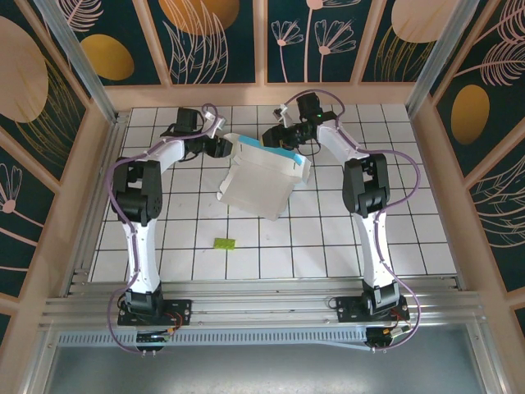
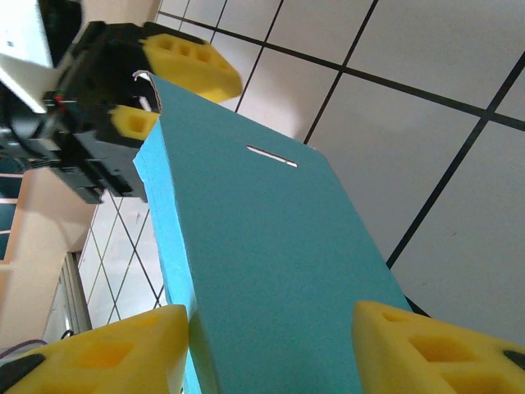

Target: Fold the paper box

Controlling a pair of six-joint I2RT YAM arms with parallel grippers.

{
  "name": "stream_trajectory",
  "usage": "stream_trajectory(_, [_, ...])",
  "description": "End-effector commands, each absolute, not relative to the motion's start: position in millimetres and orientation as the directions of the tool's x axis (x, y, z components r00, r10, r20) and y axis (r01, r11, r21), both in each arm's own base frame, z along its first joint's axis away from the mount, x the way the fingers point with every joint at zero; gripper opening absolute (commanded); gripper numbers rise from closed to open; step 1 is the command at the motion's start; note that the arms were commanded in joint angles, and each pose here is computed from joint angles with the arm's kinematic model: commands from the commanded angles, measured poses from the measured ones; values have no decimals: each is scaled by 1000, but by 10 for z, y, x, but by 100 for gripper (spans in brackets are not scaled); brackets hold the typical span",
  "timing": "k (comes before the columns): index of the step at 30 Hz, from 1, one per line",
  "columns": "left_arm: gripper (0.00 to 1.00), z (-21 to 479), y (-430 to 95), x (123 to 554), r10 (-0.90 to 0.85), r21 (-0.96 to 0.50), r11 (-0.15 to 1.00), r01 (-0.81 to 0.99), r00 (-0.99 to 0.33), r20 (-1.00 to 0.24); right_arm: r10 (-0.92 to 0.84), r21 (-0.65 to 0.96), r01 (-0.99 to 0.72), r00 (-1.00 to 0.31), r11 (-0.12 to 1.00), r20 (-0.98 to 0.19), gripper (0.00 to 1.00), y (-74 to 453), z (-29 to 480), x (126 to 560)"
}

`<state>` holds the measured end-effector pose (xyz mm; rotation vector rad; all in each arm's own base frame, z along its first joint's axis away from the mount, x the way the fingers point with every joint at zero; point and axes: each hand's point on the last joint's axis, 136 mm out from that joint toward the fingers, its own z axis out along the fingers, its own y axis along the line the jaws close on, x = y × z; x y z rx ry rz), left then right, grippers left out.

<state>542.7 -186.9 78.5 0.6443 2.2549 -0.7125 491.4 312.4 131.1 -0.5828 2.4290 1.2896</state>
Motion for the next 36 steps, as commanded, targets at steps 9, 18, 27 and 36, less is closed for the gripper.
stream_trajectory(9, [17,829,-1985,5352,250,-367,662,654,-654,-715,-211,668,-489,-865,562,-456,58,3143,1258,4921])
stream_trajectory(18, [5,873,-1921,5307,282,-324,684,654,-647,-709,-250,603,-567,-810,561,-530,71,3137,1495,4805])
stream_trajectory(27, [9,1064,-2045,5337,198,-402,667,627,-670,-715,-256,609,-551,-824,570,-506,63,3184,1352,4771])
stream_trajectory(36, [10,1305,-2071,5373,144,-412,702,581,-683,-716,-271,582,-545,-827,603,-493,57,3167,1225,4781])
